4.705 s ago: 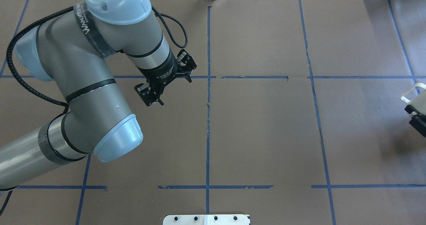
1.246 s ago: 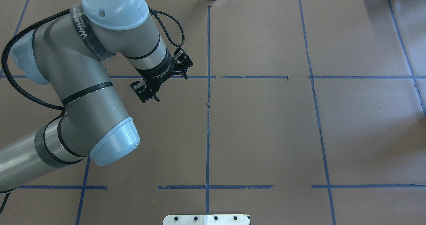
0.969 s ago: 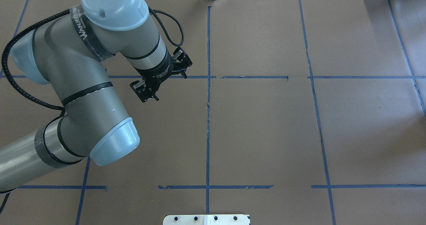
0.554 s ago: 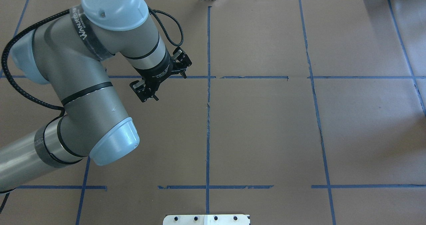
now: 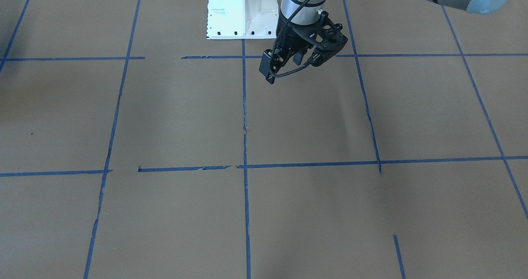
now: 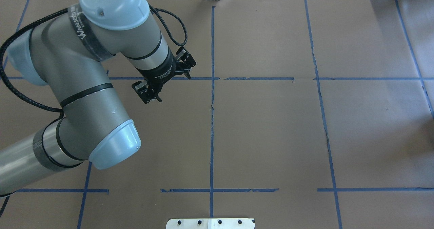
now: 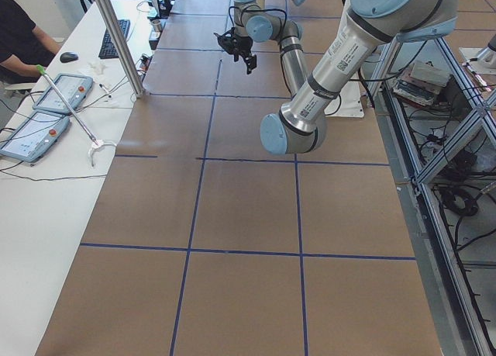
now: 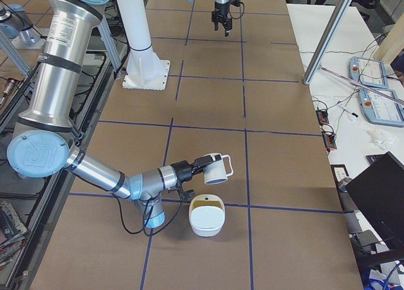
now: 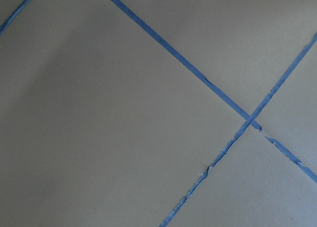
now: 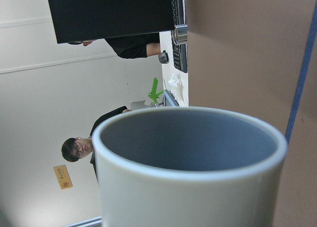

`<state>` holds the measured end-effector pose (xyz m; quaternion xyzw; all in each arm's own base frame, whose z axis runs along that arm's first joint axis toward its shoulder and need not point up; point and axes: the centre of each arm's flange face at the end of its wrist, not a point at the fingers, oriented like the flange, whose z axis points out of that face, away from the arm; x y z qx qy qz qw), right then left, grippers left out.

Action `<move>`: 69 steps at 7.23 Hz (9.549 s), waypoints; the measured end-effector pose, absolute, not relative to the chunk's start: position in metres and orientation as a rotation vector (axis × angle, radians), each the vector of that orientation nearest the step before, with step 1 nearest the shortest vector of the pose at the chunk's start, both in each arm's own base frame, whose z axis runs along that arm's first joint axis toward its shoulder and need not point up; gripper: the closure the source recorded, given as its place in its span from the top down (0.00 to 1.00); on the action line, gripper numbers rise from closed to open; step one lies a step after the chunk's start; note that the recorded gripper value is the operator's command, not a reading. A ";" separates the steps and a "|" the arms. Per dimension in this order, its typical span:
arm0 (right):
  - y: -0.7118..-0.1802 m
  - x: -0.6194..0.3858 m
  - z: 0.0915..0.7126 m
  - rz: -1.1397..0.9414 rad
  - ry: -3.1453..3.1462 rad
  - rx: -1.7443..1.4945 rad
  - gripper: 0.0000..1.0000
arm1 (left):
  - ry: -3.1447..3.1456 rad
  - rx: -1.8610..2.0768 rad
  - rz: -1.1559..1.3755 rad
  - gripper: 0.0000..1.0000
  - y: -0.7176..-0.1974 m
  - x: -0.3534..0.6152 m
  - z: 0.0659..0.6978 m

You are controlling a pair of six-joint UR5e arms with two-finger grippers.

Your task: Left arm hands cup to right arm to dump lemon

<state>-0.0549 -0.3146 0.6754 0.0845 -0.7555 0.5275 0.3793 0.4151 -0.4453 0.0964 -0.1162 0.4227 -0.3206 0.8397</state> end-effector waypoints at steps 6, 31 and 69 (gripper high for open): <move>-0.402 -0.153 0.485 1.004 -1.502 0.593 0.03 | 0.909 -0.244 -0.670 1.00 -0.443 0.414 0.092; -0.276 -0.617 0.221 0.364 -0.671 1.291 0.14 | 0.868 -0.298 -0.565 0.35 -0.414 0.488 0.059; -0.460 -0.298 0.229 0.126 -0.870 0.498 0.99 | 0.842 0.004 -0.051 1.00 -0.457 0.141 0.563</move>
